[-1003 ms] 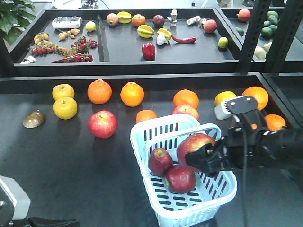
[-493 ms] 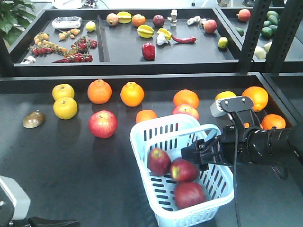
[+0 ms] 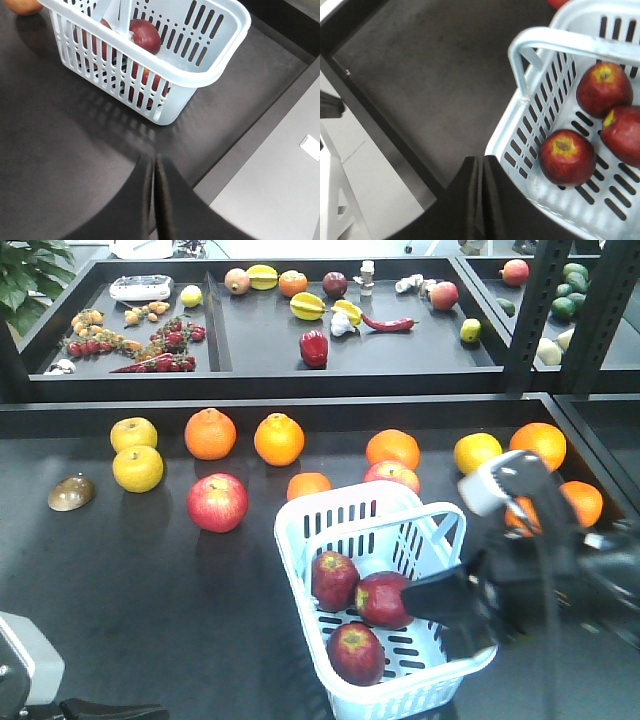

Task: Pick three apples into basket with both arms

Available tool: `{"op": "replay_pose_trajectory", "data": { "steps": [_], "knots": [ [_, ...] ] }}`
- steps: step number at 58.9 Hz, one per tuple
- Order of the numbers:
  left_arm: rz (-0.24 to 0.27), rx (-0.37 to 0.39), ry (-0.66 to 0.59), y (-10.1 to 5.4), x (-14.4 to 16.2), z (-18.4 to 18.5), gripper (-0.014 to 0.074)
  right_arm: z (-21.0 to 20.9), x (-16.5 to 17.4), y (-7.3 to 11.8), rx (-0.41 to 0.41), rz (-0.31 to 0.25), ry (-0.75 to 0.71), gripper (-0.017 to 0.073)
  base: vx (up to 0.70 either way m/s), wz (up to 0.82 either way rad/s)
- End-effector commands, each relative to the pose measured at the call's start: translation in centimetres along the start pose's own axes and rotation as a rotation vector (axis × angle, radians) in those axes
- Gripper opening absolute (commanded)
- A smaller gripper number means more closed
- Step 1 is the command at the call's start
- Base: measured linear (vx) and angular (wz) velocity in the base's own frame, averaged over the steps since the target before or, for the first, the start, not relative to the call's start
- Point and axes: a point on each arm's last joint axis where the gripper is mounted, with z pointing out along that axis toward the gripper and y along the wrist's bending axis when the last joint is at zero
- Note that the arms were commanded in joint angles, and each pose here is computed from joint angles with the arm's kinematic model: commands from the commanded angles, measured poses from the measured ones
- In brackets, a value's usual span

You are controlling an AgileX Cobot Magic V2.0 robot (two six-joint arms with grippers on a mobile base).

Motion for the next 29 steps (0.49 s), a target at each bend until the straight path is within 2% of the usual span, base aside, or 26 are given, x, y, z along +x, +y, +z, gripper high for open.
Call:
{"op": "replay_pose_trajectory", "data": {
  "steps": [1, 6, 14, 21, 29],
  "knots": [
    [-0.003, -0.006, -0.079, -0.1, -1.3, -0.3, -0.0006, -1.9, 0.6, 1.1, 0.060, -0.051, -0.097, -0.0005, 0.00, 0.00],
    [-0.003, -0.006, -0.079, -0.1, -1.3, -0.3, -0.0006, -1.9, 3.4, 0.7, 0.161, -0.013, -0.149, -0.0005, 0.00, 0.00],
    [-0.003, -0.006, -0.079, -0.1, -1.3, -0.3, -0.0006, -1.3, 8.2, 0.2, 0.254, 0.064, -0.174, -0.0005, 0.00, 0.00],
    [-0.003, -0.006, -0.079, -0.1, -1.3, -0.3, -0.0006, -1.2, 10.6, 0.3, 0.280, 0.100, -0.194, -0.0005, 0.00, 0.00],
    [-0.003, -0.006, -0.079, -0.1, -1.3, -0.3, -0.0006, -1.6, 10.7, 0.7, 0.275, 0.101, -0.235, -0.0005, 0.00, 0.00]
  ]
}}
